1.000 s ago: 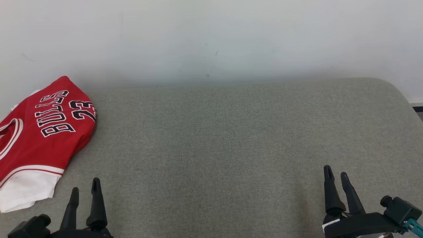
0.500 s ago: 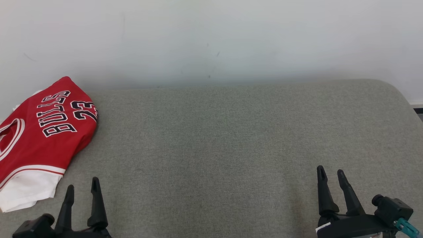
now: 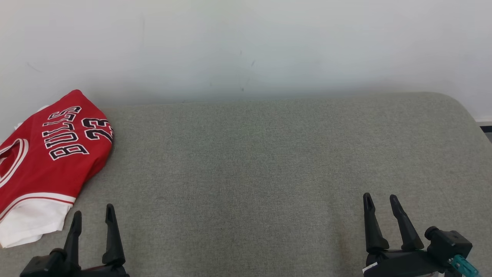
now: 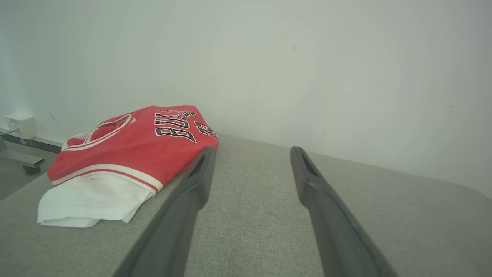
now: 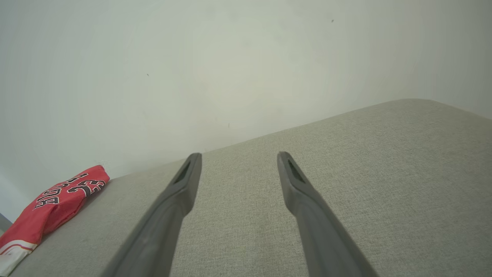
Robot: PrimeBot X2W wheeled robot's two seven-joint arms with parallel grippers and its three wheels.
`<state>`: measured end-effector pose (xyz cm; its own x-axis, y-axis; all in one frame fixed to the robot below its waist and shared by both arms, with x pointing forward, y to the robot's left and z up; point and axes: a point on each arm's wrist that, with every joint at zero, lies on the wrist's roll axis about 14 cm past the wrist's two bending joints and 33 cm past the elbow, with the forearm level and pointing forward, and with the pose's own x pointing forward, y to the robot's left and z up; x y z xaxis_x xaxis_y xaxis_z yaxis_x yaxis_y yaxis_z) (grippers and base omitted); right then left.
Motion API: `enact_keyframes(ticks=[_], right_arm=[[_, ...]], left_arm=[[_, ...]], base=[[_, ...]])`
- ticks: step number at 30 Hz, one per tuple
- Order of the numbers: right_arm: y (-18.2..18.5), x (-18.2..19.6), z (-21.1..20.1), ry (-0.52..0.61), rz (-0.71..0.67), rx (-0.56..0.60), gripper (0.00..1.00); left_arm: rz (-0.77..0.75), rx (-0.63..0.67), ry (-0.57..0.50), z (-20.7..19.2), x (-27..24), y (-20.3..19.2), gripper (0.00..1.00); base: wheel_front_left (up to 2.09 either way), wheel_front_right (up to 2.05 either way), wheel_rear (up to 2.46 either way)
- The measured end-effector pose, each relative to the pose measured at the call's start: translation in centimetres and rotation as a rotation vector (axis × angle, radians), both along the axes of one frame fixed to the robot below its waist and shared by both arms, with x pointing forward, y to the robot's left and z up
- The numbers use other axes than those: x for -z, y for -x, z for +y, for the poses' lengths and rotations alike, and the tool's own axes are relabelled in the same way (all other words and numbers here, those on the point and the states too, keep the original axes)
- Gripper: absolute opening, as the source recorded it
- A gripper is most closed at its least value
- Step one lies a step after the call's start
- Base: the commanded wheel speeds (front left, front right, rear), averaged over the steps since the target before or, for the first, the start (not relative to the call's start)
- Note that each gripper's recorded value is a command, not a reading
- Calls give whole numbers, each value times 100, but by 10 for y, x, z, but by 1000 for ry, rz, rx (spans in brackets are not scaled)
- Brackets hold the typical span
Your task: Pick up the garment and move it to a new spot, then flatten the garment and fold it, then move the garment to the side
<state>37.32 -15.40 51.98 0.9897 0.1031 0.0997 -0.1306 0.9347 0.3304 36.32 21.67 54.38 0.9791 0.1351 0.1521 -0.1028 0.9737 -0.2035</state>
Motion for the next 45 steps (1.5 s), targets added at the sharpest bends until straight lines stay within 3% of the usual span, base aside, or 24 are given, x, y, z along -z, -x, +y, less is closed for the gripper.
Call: enact_keyframes(ticks=[27, 45], right_arm=[[4, -4, 9, 159, -56, -25, 100], [6, 3, 7, 84, -35, -15, 100]], left_arm=[[-48, -2, -167, 0, -10, 6, 100], [-11, 39, -139, -1, 8, 10, 100]], base=[[0, 0, 0], [0, 0, 0]])
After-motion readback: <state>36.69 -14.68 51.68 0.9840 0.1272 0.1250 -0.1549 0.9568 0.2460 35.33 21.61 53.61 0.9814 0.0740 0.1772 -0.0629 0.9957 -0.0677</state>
